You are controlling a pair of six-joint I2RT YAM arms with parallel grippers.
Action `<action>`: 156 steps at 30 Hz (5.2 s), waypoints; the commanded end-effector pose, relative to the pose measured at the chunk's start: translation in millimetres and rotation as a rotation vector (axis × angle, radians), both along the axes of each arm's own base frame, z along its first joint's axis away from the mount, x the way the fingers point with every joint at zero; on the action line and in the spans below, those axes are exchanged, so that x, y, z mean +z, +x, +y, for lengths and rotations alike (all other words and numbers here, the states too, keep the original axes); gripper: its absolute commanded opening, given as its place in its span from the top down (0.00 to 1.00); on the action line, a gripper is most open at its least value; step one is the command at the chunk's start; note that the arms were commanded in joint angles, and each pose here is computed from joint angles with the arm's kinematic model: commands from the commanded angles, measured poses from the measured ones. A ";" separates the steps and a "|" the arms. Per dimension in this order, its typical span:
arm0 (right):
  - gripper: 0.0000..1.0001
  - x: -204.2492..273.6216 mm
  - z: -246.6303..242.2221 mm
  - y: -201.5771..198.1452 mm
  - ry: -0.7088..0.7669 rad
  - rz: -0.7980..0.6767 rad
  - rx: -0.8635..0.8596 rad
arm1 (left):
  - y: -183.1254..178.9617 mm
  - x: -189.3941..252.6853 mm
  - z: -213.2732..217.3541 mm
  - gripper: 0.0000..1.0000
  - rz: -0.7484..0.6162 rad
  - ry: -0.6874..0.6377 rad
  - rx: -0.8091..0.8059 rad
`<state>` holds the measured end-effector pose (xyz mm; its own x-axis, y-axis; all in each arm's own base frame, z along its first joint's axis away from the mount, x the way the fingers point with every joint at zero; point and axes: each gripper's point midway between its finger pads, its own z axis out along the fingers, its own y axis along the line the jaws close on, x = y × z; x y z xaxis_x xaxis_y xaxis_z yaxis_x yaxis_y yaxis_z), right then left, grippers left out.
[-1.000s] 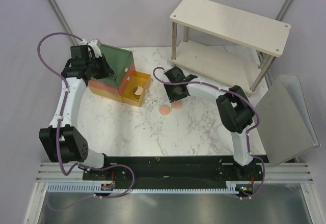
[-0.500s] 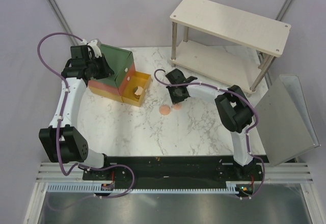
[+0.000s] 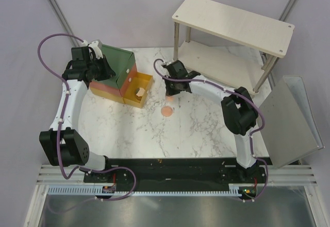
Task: Organize the makeup
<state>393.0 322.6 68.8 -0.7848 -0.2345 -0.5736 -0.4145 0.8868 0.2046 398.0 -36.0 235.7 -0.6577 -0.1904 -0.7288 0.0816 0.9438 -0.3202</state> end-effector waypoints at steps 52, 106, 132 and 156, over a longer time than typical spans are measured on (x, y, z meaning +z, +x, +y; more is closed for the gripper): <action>0.40 1.8 7.8 -54.5 -0.055 -0.007 0.108 | -32.4 -52.9 -3.1 0.82 0.209 -0.017 -0.012; 0.95 115.5 136.2 46.7 0.358 -0.186 0.134 | -36.9 -56.2 -0.6 0.82 0.212 -0.001 -0.006; 0.69 87.0 99.0 47.1 0.395 -0.095 0.059 | -37.2 -56.5 -0.3 0.81 0.214 0.001 -0.006; 0.92 -1.1 112.5 25.7 0.560 0.207 0.063 | -38.9 -56.8 -1.6 0.81 0.217 -0.008 -0.007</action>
<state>406.3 422.4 59.3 -0.8914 -0.0212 -0.4527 -0.3610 0.6370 0.6811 398.7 -39.2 235.0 -0.6356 -0.1881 -0.7487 0.1077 0.9388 -0.3273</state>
